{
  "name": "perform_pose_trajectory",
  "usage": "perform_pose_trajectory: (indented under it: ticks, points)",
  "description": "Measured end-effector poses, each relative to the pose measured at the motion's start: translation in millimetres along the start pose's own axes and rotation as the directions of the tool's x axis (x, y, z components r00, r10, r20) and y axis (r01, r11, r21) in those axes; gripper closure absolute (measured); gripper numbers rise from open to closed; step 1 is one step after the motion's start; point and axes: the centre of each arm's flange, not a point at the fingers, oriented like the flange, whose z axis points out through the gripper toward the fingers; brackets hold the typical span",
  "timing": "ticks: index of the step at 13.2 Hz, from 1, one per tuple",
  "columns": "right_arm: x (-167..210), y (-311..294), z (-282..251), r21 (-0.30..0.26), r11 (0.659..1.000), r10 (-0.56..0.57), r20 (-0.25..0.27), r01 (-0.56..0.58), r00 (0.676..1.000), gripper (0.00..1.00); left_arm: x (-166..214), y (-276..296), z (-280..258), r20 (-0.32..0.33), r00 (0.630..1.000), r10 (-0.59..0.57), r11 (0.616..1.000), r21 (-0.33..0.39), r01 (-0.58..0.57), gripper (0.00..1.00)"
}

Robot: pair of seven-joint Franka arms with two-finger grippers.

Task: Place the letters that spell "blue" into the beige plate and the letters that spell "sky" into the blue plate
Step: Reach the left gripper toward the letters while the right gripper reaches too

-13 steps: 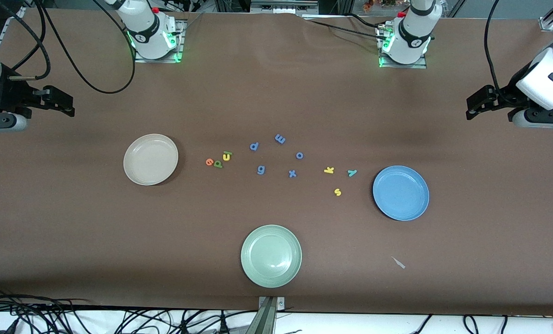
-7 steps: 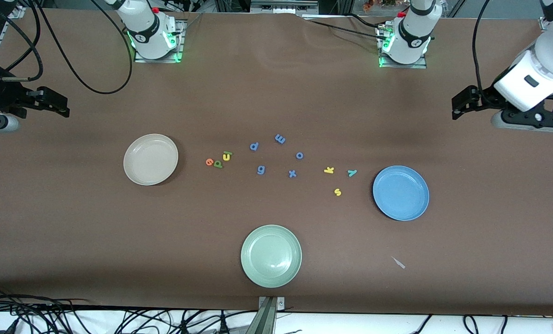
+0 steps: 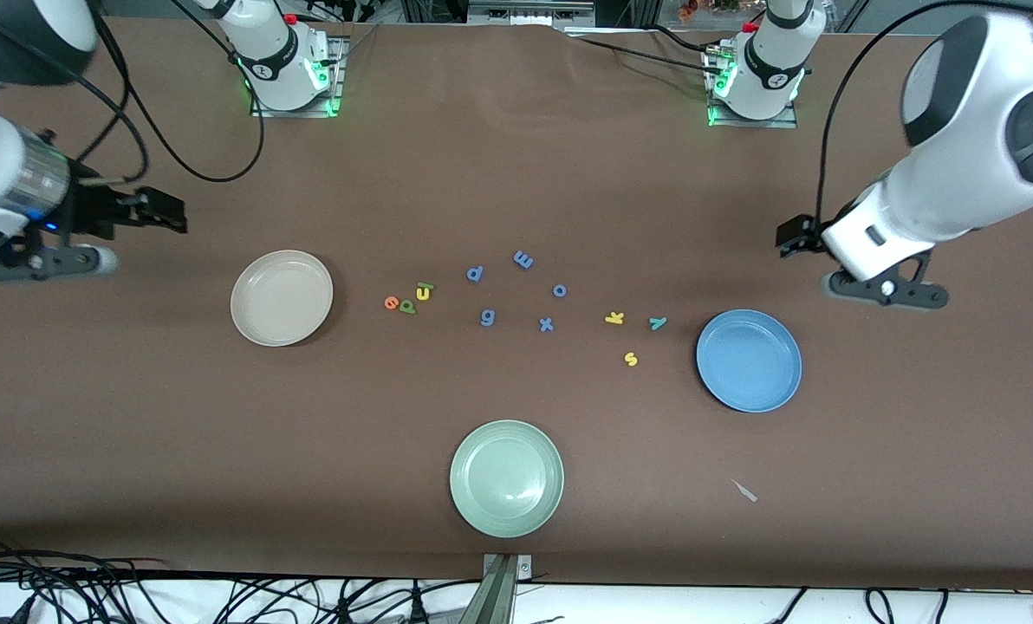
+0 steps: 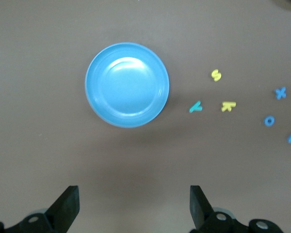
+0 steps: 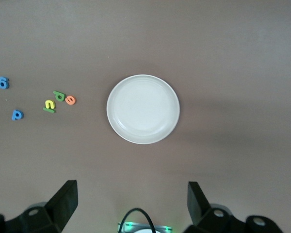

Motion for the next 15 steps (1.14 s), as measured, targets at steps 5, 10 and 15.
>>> perform_pose_trajectory:
  ticks: [5, 10, 15]
  points:
    - [39, -39, 50, 0.024, 0.998, 0.057, -0.003, -0.057, 0.998, 0.0, 49, 76, 90, 0.021, 0.962, -0.274, 0.962, 0.008, 0.273, 0.0]
    - [79, -77, 133, 0.053, 0.987, 0.153, -0.039, -0.151, 0.987, 0.0, 98, 118, 186, -0.023, 0.903, -0.429, 0.903, -0.041, 0.428, 0.0]
    - [61, -137, 241, 0.08, 0.965, 0.257, -0.121, -0.249, 0.959, 0.0, 104, 167, 250, -0.041, 0.856, -0.515, 0.856, -0.075, 0.511, 0.33]
